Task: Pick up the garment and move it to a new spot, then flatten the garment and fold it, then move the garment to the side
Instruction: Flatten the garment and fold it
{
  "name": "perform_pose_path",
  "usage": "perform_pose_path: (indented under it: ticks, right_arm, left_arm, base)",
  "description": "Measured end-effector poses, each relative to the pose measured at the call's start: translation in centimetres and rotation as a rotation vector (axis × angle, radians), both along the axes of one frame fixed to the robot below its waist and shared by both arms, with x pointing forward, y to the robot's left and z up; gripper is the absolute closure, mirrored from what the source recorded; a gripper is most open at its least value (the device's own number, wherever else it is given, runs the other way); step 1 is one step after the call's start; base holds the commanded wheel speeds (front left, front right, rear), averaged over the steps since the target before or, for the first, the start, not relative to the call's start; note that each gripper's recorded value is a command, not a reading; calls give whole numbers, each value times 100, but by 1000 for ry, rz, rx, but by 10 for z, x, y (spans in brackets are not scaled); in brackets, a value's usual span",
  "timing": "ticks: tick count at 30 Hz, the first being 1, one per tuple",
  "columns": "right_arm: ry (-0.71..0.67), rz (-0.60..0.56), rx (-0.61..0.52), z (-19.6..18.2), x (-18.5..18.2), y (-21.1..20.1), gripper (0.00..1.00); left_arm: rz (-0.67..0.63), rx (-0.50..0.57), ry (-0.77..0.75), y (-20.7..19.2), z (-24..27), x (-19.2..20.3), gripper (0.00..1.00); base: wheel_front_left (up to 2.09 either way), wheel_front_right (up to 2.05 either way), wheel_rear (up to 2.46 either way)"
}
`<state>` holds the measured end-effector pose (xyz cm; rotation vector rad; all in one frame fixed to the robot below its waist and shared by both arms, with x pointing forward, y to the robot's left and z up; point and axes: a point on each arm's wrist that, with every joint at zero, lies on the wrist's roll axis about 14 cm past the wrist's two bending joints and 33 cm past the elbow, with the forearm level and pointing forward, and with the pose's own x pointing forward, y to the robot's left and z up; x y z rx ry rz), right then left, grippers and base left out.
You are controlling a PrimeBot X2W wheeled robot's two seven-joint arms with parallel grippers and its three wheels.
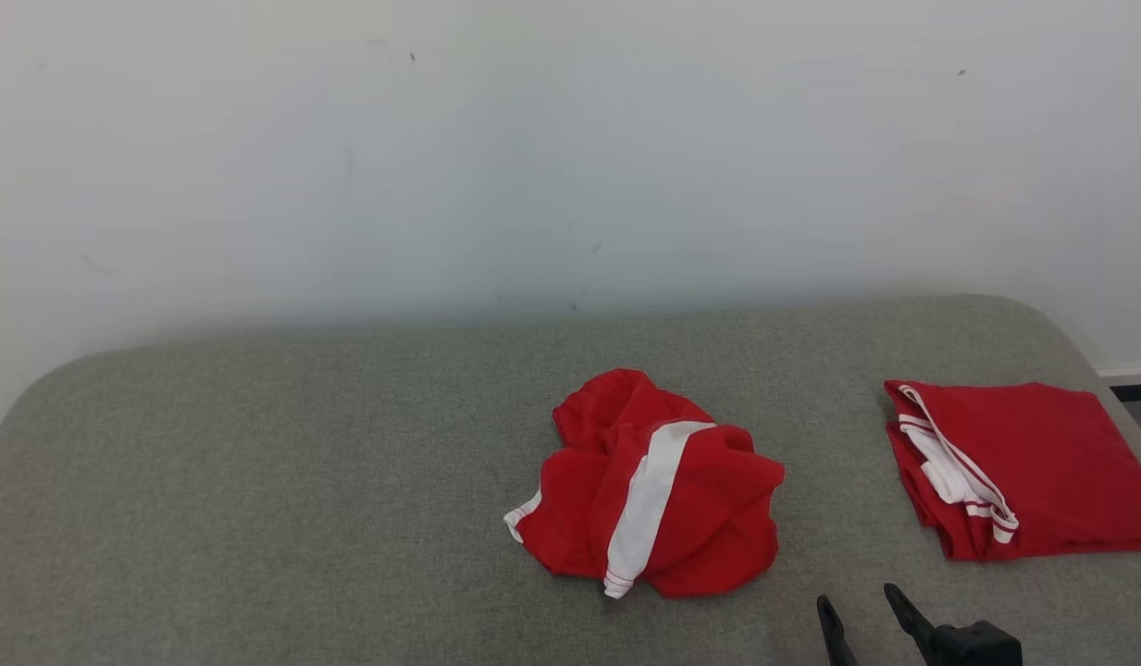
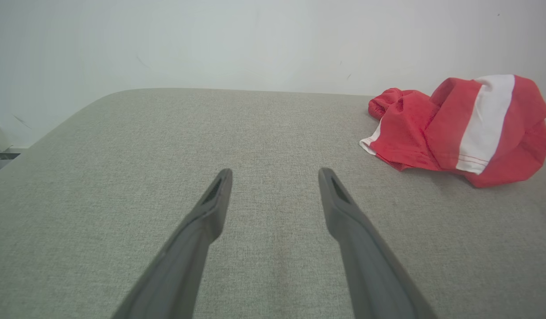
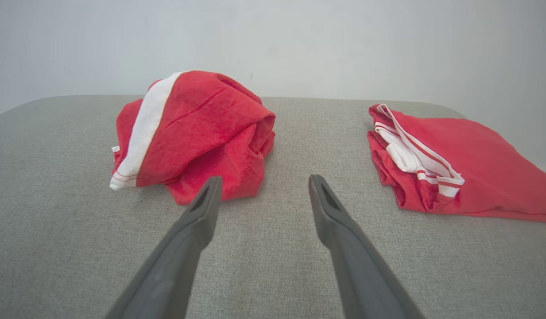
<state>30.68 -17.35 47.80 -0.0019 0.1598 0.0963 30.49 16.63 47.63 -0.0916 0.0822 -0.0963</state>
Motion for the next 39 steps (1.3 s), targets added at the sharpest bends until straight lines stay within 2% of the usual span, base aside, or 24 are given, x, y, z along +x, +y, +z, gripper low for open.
perform_pose_path:
  ticks: [7,11,15,20,27,33,38,39]
  right_arm:
    - [7,-8,2,-1,0,-2,0]
    - [-3,-10,4,3,2,-2,0]
    - [-2,-30,8,2,0,-6,0]
    - [10,-82,4,0,-6,-22,0]
    - [22,-184,-3,-1,-19,-51,0]
    - [54,-259,-6,-9,-32,-70,0]
    - [72,-276,-9,-13,-32,-74,0]
    - [76,-275,-9,-14,-32,-73,0]
  left_arm:
    - [-65,-16,-1,-20,6,9,0]
    - [-180,-3,-23,-50,26,36,0]
    - [-257,5,20,-72,31,70,0]
    - [-344,7,134,-102,14,99,0]
    - [-460,68,237,-142,-14,122,0]
    - [-493,68,297,-165,-35,136,0]
    - [-486,63,341,-176,-48,148,0]
    - [-474,57,340,-176,-48,152,50]
  base:
    - [0,0,0]
    - [0,0,0]
    - [0,0,0]
    - [0,0,0]
    - [0,0,0]
    - [0,0,0]
    - [0,0,0]
    - [0,0,0]
